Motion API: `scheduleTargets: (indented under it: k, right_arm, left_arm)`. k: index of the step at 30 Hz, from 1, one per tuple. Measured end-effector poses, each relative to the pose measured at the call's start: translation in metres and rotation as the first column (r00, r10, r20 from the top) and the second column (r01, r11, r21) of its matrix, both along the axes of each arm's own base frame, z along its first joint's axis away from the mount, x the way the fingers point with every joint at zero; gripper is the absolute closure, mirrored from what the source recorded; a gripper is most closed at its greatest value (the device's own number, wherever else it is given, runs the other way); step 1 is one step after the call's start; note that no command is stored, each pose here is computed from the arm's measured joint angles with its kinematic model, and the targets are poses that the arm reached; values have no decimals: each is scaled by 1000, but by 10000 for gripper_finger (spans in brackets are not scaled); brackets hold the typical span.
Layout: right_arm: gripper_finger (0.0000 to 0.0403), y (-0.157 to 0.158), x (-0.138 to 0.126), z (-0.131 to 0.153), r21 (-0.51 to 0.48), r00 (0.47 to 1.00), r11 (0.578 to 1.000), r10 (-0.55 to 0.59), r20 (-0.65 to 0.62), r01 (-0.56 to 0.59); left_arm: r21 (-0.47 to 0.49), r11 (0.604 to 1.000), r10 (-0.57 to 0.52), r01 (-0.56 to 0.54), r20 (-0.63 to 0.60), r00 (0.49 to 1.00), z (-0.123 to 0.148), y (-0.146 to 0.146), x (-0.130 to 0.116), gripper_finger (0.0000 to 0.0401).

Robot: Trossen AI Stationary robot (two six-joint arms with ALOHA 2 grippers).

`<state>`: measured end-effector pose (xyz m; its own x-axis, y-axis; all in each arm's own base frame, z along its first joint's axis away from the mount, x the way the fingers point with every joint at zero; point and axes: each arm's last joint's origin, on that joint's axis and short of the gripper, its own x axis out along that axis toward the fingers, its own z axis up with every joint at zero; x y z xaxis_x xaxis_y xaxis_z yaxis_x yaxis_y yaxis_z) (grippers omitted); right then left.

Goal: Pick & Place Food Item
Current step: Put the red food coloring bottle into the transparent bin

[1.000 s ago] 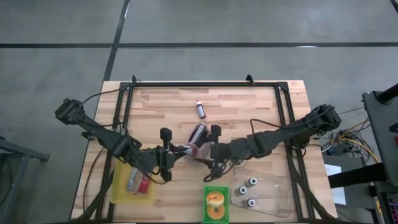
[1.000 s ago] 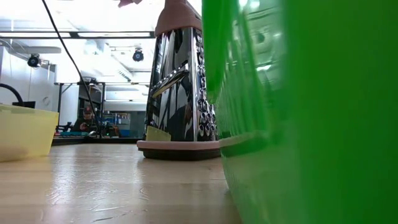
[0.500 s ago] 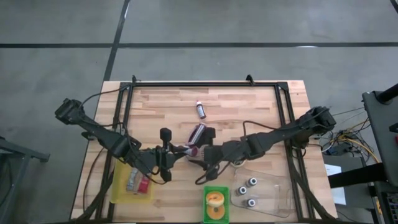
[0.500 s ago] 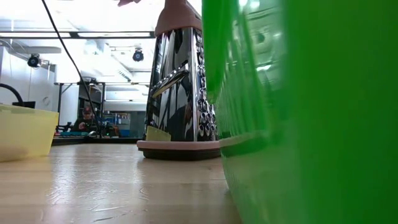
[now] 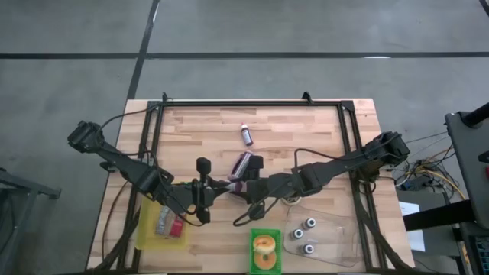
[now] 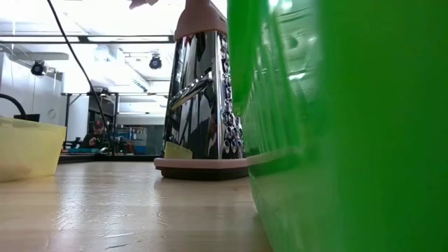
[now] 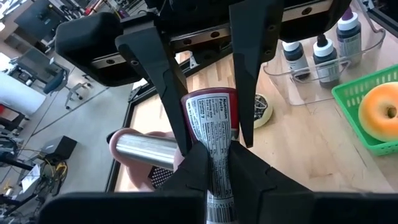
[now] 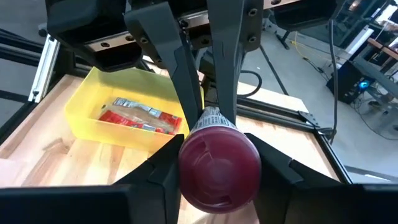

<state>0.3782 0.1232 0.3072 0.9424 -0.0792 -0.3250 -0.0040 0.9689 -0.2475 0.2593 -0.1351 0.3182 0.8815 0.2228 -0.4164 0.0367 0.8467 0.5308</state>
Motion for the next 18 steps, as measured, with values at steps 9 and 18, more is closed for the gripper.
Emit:
scheduleTargets:
  k: [9, 18]
  right_arm:
    - [271, 1, -1, -1, 3, 1000, 1000, 6, -12, -6]
    - [271, 1, -1, -2, 2, 1000, 1000, 8, -16, -8]
  left_arm:
    - [0, 1000, -2, 2, -1, 1000, 0, 0, 0, 367]
    - [5, 1000, -6, 6, -3, 1000, 0, 0, 0, 367]
